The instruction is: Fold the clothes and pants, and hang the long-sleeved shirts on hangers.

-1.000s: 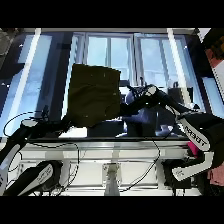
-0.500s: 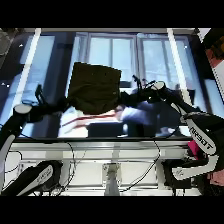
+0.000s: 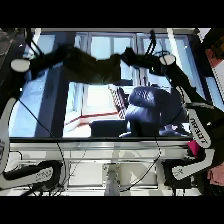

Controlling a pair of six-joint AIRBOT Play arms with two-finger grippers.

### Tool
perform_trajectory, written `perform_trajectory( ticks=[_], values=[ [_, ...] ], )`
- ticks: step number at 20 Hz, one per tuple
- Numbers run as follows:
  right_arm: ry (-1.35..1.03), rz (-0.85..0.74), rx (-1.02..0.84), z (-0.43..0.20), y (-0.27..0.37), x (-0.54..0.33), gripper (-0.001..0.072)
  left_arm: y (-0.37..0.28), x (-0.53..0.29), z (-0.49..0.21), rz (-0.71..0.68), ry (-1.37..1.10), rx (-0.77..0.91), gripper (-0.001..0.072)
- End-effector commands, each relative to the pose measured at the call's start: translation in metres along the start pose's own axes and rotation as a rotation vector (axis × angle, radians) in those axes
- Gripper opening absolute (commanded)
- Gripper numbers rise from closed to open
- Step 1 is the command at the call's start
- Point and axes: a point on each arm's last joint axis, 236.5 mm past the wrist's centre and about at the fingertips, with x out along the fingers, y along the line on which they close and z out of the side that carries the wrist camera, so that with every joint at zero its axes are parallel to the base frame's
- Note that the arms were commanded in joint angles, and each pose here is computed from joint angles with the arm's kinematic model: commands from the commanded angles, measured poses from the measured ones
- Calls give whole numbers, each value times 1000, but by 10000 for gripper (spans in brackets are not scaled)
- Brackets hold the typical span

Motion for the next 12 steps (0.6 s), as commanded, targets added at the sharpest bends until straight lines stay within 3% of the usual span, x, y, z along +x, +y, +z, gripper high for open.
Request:
perform_trajectory(
  ticks=[1, 6, 12],
  values=[
    [-189, 58, -46, 71, 38, -2, 21, -45, 18, 54, -93, -94, 66, 19],
    [-222, 110, -104, 111, 60, -33, 22, -76, 7, 74, -155, -108, 165, 20],
    [147, -71, -111, 52, -12, -60, 21, -41, 14, -22, -108, 276, 331, 18]
  ],
)
